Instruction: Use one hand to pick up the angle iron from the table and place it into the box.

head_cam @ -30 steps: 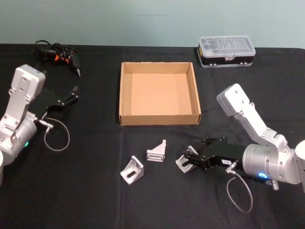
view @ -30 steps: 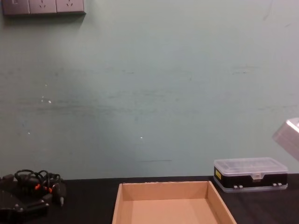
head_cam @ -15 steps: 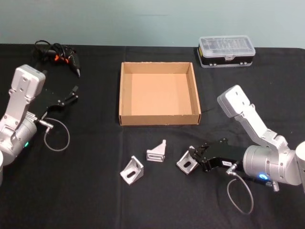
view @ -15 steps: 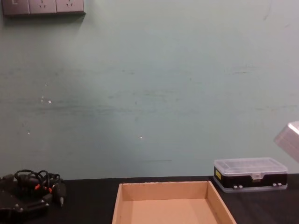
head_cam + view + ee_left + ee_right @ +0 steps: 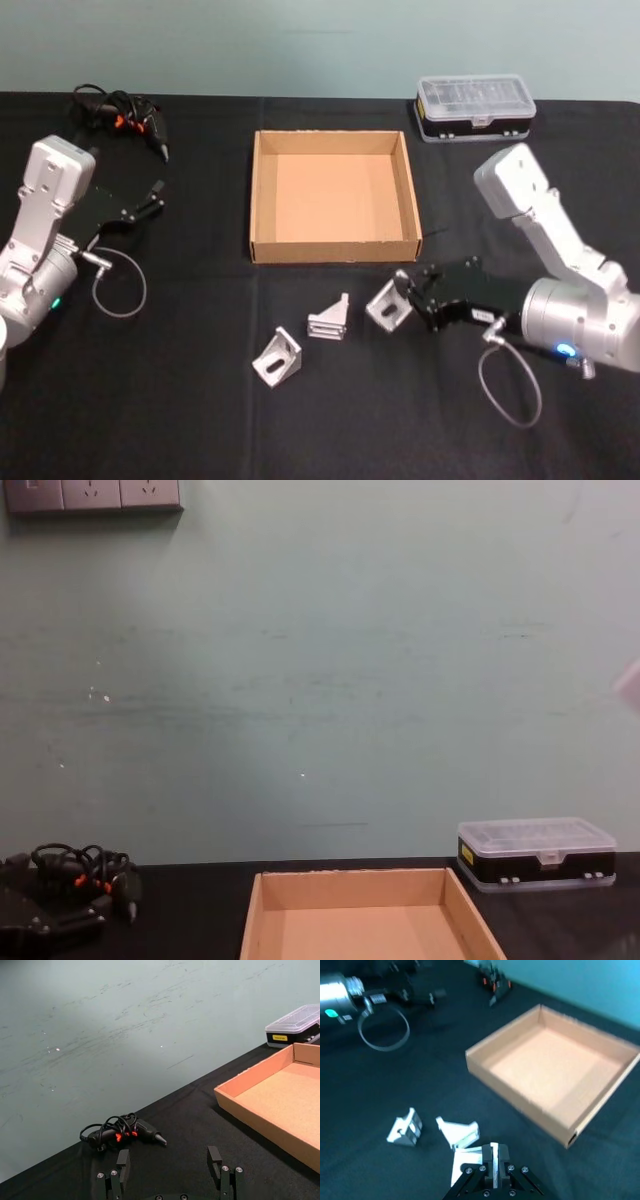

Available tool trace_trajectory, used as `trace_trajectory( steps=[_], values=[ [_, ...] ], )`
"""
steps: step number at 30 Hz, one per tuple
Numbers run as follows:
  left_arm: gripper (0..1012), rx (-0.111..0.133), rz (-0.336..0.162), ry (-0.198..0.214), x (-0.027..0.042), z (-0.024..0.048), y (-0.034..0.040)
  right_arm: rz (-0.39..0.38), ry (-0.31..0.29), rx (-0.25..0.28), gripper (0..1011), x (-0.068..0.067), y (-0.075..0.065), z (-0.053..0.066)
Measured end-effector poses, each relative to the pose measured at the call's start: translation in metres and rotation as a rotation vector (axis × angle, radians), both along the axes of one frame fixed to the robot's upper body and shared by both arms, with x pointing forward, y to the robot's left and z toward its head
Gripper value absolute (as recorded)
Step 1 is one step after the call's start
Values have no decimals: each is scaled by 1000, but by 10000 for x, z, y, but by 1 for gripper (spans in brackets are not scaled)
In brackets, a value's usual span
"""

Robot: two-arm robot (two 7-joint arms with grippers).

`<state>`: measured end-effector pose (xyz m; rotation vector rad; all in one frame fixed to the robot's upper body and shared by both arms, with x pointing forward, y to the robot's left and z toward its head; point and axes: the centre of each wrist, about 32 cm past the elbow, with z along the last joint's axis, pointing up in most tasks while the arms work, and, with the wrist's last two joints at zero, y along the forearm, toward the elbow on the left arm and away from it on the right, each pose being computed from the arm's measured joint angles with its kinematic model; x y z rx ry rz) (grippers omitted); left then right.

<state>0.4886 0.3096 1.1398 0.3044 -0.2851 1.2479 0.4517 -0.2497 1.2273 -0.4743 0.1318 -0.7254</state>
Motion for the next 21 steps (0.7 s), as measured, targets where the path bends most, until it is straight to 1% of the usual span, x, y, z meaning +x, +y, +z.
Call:
trace_trajectory(
  steps=[2,3,4,5,6,7,10,11,13,14,16,18,21],
  values=[
    [1011,0,0,0,0,0,0,6,-31,5,73,-14,12,65],
    [1011,0,0,0,0,0,0,9,-59,6,72,-20,21,119],
    [1011,0,0,0,0,0,0,9,-59,6,73,-20,21,119],
    [1011,0,0,0,0,0,0,6,-109,5,72,-20,37,208],
    [1011,0,0,0,0,0,0,6,-109,5,73,-20,37,208],
    [1011,0,0,0,0,0,0,2,-135,6,72,-10,44,256],
    [1011,0,0,0,0,0,0,-8,-181,6,73,17,59,327],
    [1011,0,0,0,0,0,0,-16,-211,5,72,42,73,371],
    [1011,0,0,0,0,0,0,-26,-248,0,72,83,91,417],
    [1011,0,0,0,0,0,0,-34,-277,-4,72,131,114,445],
    [1011,0,0,0,0,0,0,-43,-304,-12,72,193,140,463],
    [1011,0,0,0,0,0,0,-57,-333,-18,73,338,207,470],
    [1011,0,0,0,0,0,0,-67,-339,-22,72,451,251,449]
  ],
)
